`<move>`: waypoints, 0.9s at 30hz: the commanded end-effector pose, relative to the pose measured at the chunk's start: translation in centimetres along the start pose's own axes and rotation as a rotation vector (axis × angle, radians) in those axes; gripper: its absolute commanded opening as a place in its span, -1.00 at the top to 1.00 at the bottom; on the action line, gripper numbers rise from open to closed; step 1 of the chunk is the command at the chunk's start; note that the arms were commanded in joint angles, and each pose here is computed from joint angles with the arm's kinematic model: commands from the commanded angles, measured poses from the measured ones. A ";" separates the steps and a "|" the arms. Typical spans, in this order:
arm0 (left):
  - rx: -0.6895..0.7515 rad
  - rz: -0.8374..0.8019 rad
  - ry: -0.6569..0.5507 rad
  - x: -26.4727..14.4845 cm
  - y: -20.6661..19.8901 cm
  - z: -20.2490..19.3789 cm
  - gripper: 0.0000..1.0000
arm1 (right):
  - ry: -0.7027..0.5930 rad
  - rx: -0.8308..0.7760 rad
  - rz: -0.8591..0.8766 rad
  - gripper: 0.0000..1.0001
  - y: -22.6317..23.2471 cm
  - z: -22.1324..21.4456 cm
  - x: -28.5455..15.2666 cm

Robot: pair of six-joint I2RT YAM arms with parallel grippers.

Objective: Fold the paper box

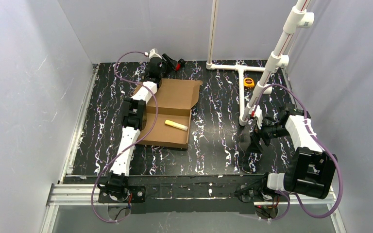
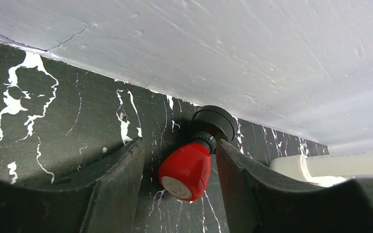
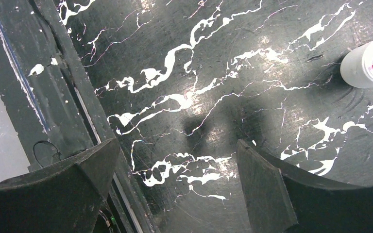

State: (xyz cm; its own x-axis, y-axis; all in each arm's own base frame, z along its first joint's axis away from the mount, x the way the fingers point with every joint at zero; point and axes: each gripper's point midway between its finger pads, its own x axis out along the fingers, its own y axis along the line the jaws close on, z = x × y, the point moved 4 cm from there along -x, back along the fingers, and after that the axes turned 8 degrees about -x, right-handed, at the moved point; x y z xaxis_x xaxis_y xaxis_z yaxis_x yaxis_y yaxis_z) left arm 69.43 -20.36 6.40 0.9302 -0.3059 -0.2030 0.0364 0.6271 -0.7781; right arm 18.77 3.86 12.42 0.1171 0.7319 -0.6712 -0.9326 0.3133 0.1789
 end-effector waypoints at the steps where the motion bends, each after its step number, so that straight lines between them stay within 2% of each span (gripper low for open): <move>1: -0.023 -0.046 -0.034 0.0 -2.2 1.3 -0.01 | -0.010 -0.033 0.008 -0.96 -0.1 0.9 -0.5; 18: -0.007 -0.094 0.187 -1.6 -2.4 -2.4 0.29 | -0.011 -0.049 0.002 -0.96 0.1 1.1 -0.5; 27: 0.051 -0.139 0.362 -4.3 -3.8 -5.7 0.32 | -0.013 -0.068 -0.008 -0.97 0.4 1.2 -0.7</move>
State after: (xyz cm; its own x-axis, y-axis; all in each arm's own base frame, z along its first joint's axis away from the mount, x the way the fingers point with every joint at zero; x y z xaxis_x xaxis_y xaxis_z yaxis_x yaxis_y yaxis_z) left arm 66.33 -23.42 5.63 0.8170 -0.5279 -0.2318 0.1395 0.5710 -0.8090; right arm 18.53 4.01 12.57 0.1078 0.7333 -0.6714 -0.9395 0.2960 0.1725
